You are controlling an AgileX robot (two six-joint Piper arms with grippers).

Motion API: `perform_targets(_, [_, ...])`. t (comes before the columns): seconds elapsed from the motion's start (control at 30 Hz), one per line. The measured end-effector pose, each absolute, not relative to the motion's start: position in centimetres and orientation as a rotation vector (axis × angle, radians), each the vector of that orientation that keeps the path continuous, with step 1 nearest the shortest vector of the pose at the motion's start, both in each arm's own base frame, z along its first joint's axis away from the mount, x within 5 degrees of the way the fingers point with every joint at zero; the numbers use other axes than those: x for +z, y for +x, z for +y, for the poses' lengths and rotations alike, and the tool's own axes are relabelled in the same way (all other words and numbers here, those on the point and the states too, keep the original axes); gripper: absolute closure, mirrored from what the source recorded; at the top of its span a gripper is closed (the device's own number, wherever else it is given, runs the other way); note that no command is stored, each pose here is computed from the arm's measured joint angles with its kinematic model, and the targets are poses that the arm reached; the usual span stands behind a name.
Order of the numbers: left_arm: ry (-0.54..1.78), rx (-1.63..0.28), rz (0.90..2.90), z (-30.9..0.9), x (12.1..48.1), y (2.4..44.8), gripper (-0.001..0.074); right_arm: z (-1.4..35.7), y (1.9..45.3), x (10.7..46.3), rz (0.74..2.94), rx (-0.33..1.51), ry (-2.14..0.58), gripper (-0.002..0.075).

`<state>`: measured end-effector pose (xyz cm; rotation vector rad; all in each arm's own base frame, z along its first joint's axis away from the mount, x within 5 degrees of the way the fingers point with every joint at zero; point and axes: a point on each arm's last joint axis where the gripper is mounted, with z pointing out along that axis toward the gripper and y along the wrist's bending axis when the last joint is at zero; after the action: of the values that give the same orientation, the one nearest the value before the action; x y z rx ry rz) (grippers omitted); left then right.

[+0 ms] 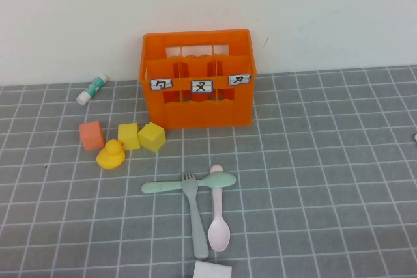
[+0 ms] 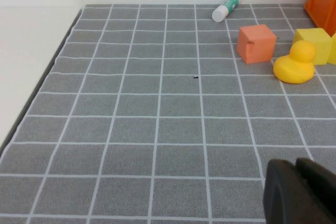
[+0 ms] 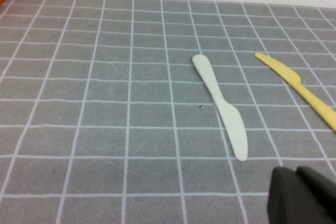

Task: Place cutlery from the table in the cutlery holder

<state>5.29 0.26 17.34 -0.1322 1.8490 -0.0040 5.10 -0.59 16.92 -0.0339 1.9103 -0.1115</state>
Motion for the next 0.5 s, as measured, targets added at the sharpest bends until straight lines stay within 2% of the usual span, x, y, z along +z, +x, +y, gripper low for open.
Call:
perform_targets(0.27, [-0.056, 0.109, 1.855, 0.60, 17.33, 5.25, 0.0736, -0.59, 5.10, 16.92, 1.910, -0.112, -0.034, 0.0729])
perform_targets(0.5, [-0.041, 0.130, 1.856, 0.67, 17.33, 5.25, 0.0736, -0.59, 5.10, 16.92, 1.910, -0.112, -0.034, 0.0729])
